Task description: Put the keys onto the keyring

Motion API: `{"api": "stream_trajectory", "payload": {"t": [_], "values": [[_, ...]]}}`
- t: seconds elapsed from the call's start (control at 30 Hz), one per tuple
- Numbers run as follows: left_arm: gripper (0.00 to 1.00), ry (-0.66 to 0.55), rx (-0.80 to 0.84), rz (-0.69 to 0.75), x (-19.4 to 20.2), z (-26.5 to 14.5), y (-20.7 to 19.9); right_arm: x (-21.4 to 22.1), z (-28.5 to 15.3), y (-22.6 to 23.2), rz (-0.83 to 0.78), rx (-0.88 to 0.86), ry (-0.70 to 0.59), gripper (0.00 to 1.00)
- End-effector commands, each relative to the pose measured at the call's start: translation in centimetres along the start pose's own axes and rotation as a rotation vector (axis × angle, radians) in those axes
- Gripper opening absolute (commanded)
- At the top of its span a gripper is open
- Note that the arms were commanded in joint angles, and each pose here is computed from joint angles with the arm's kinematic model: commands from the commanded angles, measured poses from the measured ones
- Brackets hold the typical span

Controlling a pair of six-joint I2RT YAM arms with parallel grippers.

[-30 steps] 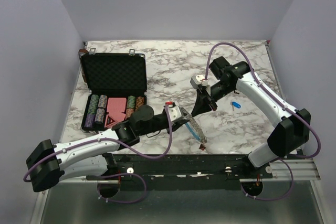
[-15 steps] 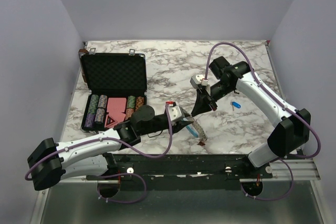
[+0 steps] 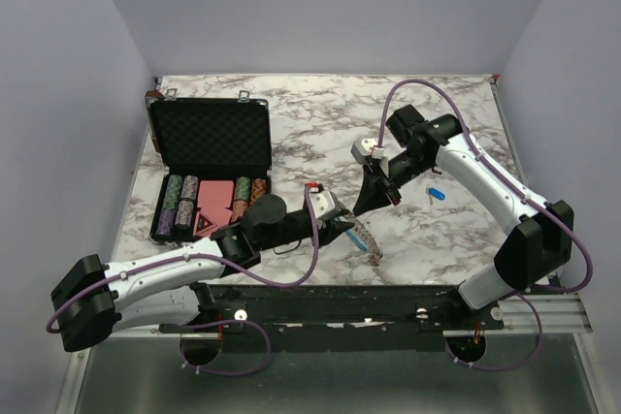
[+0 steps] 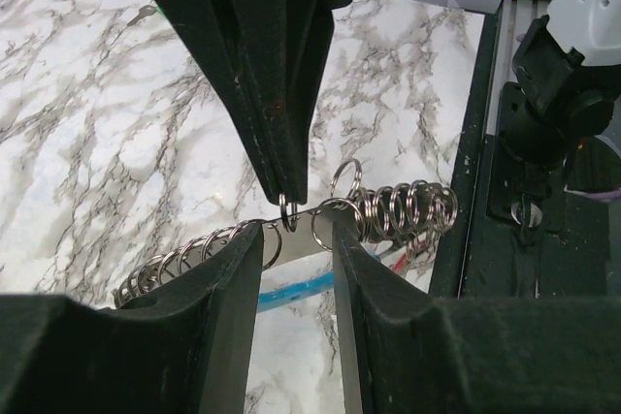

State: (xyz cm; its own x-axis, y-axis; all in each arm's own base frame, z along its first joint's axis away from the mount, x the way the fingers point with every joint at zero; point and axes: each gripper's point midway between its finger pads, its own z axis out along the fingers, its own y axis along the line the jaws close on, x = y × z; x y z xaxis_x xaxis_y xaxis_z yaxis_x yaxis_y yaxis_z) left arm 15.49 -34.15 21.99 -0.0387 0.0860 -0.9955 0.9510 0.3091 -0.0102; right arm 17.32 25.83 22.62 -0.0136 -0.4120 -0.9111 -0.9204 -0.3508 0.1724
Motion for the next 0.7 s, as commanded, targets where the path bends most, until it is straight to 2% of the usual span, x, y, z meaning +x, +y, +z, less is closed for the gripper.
{"api": "stream_trajectory", "payload": {"t": [0.0,0.67], "values": [[0.41,-0.036,-0.064,-0.029,-1.61,0.06,0.87,-1.32,0.26,0.61,-0.025,-0.016,-0.054,0.00],[0.27,-0.022,-0.055,-0.028,-1.76,0.92,0.89,-1.32,0.26,0.67,-0.020,-0.018,-0.060,0.00]]}}
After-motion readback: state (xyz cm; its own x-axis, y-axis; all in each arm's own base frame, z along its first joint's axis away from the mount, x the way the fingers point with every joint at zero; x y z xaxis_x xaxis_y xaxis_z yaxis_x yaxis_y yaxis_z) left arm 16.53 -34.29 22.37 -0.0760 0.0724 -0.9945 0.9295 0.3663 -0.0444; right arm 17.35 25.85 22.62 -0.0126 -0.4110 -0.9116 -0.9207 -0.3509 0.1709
